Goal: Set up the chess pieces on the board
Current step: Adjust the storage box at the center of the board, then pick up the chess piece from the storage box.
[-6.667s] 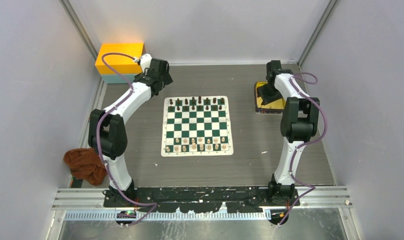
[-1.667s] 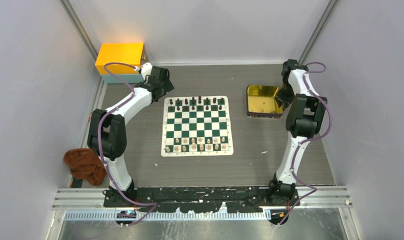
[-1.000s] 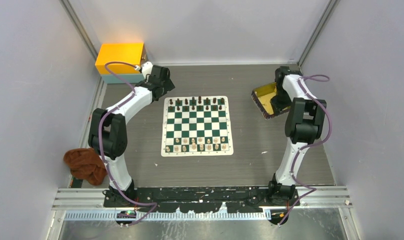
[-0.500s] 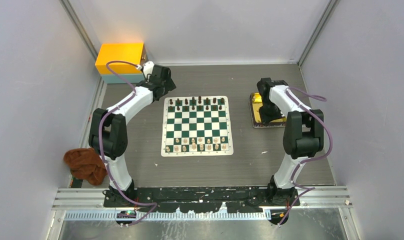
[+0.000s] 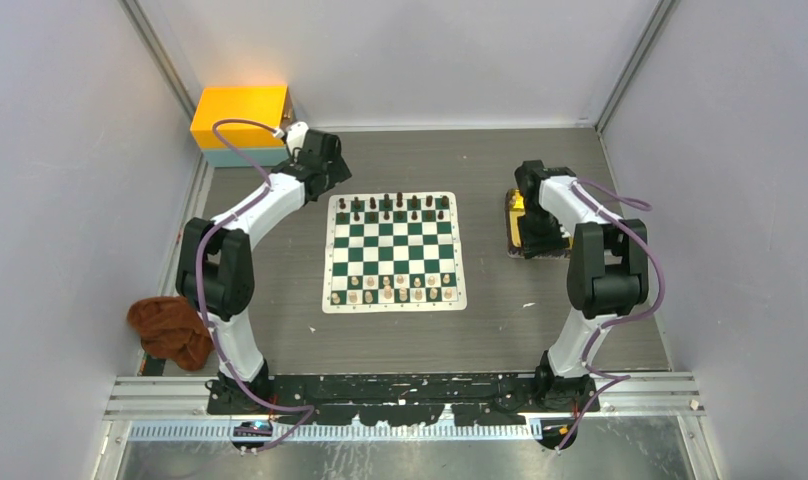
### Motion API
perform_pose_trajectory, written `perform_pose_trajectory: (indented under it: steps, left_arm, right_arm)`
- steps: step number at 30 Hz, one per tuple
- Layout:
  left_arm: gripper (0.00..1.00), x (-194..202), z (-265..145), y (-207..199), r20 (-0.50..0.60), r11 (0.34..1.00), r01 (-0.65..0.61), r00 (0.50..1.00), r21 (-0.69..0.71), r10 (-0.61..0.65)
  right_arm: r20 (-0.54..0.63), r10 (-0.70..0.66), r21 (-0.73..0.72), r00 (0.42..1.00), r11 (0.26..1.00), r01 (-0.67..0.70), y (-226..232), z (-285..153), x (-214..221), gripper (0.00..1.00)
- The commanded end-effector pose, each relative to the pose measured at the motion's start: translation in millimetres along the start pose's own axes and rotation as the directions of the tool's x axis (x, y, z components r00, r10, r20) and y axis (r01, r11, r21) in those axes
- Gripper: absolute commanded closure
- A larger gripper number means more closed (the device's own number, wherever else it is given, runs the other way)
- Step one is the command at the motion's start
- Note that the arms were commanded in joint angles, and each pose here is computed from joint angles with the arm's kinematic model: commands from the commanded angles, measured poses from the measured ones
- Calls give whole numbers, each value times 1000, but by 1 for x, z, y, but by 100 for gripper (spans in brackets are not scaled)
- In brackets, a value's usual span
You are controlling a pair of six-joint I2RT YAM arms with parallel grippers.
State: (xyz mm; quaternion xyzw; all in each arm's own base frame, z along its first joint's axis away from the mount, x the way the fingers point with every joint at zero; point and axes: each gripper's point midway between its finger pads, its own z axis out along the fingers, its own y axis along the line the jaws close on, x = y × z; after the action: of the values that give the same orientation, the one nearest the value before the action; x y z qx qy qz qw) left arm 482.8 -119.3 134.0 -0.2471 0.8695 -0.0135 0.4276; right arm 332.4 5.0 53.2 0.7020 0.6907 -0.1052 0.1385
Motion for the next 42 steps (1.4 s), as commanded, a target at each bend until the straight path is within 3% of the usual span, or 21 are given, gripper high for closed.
perform_pose_trajectory:
  steps: [1, 6, 12, 18, 25, 28, 31, 42]
  left_arm:
    - [7, -26, -20, -6, 69, 999, 30, 997, 32, -32]
    - [7, -26, -21, -8, 65, 998, 44, 997, 42, -47]
    - [8, -34, -27, -13, 80, 996, 59, 995, 60, -64]
    - [7, -38, -35, -14, 85, 994, 71, 993, 81, -78]
    - [7, -32, -46, -4, 85, 993, 74, 993, 93, -82]
    - [7, -29, -50, 2, 85, 994, 68, 993, 89, -76]
    - [7, -27, -53, 6, 88, 994, 67, 993, 89, -75]
    - [7, -22, -56, 10, 80, 993, 73, 993, 91, -81]
  right_arm:
    - [49, -62, -72, 997, 995, 66, 12, -19, -13, 39]
    - [78, -152, -163, 985, 973, 163, 25, -39, -21, 31]
    - [143, -289, -236, 946, 919, 316, 32, -78, -26, 29]
    - [230, -442, -348, 867, 795, 497, 62, -105, -29, 28]
    - [323, -601, -283, 731, 676, 680, 89, -64, -32, 35]
    - [322, -615, -357, 720, 626, 694, 101, -51, -24, 39]
    - [327, -616, -343, 717, 630, 697, 105, -42, -29, 47]
    - [280, -628, -413, 727, 604, 681, 126, -25, -16, 49]
